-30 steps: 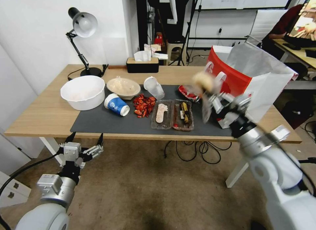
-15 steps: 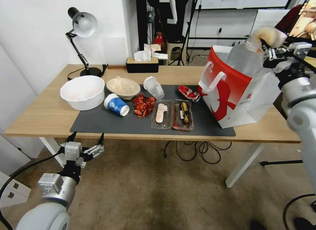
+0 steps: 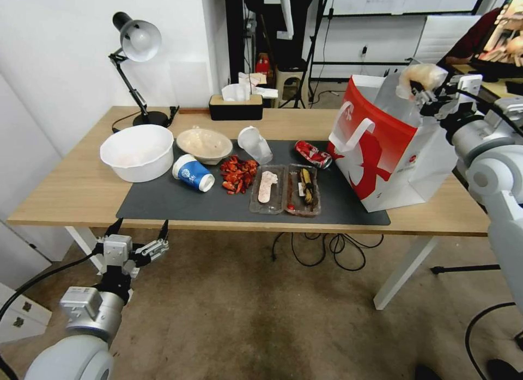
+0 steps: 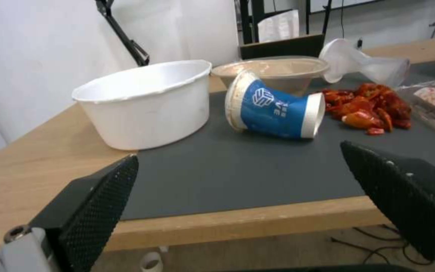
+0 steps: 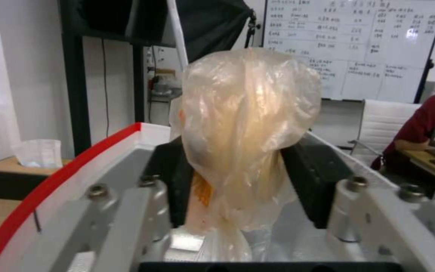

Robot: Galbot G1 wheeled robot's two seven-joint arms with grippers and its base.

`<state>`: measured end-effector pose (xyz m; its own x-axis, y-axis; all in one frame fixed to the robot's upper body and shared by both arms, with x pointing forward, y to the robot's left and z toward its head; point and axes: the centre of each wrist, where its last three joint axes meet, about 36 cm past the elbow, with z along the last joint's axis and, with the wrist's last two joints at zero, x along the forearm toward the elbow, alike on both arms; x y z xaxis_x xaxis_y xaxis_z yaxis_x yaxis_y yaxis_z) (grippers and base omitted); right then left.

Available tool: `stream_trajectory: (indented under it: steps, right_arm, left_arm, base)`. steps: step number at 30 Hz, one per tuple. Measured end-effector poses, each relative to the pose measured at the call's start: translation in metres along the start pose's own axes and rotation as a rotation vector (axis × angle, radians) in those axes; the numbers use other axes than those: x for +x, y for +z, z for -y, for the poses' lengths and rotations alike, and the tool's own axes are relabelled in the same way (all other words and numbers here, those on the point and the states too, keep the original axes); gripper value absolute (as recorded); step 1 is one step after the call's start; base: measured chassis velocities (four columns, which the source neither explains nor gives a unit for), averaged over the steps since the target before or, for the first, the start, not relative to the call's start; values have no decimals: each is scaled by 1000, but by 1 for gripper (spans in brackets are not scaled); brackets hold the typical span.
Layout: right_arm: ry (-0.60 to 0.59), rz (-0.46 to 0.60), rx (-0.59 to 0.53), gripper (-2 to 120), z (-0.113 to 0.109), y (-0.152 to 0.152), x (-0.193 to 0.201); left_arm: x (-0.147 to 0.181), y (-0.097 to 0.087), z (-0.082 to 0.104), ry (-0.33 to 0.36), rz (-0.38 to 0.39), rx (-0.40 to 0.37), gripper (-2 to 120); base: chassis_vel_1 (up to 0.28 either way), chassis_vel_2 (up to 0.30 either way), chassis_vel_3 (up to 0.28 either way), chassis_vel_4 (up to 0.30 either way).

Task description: Pick up the trash from the table and place it into the takeout bag.

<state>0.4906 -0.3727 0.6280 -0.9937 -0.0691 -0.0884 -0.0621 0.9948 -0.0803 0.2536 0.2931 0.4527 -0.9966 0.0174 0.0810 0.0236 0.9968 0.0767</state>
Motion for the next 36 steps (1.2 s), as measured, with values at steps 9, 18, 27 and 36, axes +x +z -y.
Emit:
stream_trajectory:
  steps: [9,18,27,36]
  right_arm:
    - [-3,1,-8,81,-4,1,-2]
    - [-12,-2,-7,100,-6,2,1]
    - [-186,130,-127,100,-27,-4,36]
    - [-332,165,-182,100,-53,27,118]
  left_arm:
    - [1,-2,-4,-3,1,-13,100]
    - [-1,-4,-3,-1,10,-11,100]
    - [-2,-8,-6,-3,22,-7,100]
    - [-4,-10,-10,9,43,-4,100]
  base:
    - [0,0,0,0]
    - [0,0,0,0]
    - [0,0,0,0]
    - [0,0,0,0]
